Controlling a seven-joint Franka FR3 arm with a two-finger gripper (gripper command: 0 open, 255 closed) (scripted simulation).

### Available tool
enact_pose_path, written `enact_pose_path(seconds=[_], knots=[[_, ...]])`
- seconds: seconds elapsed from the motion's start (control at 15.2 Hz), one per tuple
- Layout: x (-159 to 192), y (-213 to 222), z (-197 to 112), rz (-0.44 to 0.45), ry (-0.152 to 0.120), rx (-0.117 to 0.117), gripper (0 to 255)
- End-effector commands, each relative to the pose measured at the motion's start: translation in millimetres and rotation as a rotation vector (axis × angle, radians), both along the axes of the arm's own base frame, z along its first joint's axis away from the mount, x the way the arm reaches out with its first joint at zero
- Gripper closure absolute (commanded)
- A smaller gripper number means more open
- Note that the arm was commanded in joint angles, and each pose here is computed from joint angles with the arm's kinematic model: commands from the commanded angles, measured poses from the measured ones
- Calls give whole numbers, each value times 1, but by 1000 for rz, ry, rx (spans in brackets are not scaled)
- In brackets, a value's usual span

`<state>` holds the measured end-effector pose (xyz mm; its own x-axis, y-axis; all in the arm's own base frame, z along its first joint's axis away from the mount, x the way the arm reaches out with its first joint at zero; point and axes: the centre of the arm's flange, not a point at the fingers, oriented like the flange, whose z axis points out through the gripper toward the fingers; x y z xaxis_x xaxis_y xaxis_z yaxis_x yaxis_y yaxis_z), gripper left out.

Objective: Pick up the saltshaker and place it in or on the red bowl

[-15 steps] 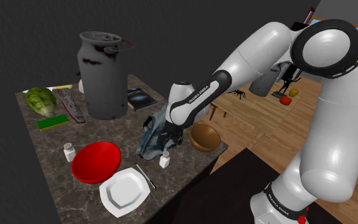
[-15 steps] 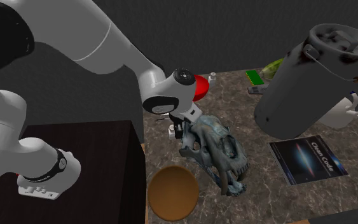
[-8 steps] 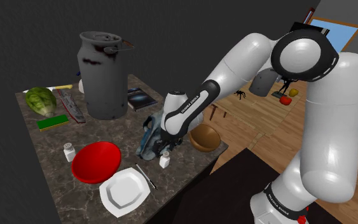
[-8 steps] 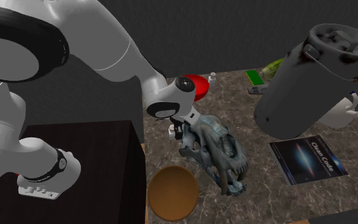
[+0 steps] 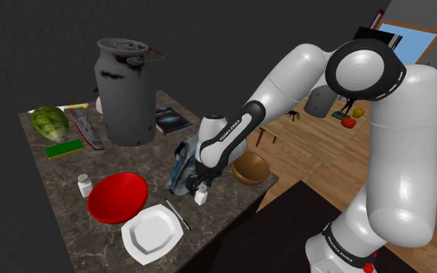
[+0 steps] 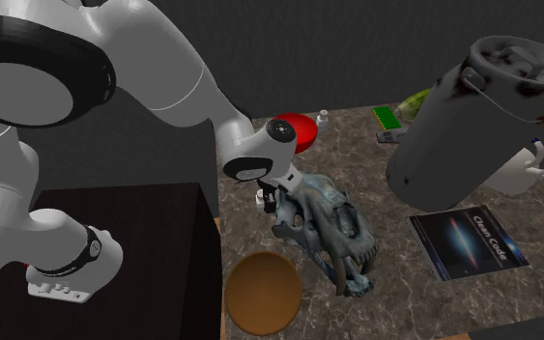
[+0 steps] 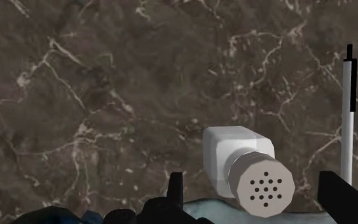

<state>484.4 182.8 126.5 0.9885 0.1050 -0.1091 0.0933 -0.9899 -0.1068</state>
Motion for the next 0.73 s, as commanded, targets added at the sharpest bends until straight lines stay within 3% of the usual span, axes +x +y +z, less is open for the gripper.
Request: enact_pose_path(seconds=[0.0,0.07,0.13,0.66], knots=[[2,-2,-7,-5,-20,4,0],[2,-2,-7,-5,-20,4,0],[1,-2,-6,-5,-20,4,255],[3,-3,-6,-5,-20,4,255]])
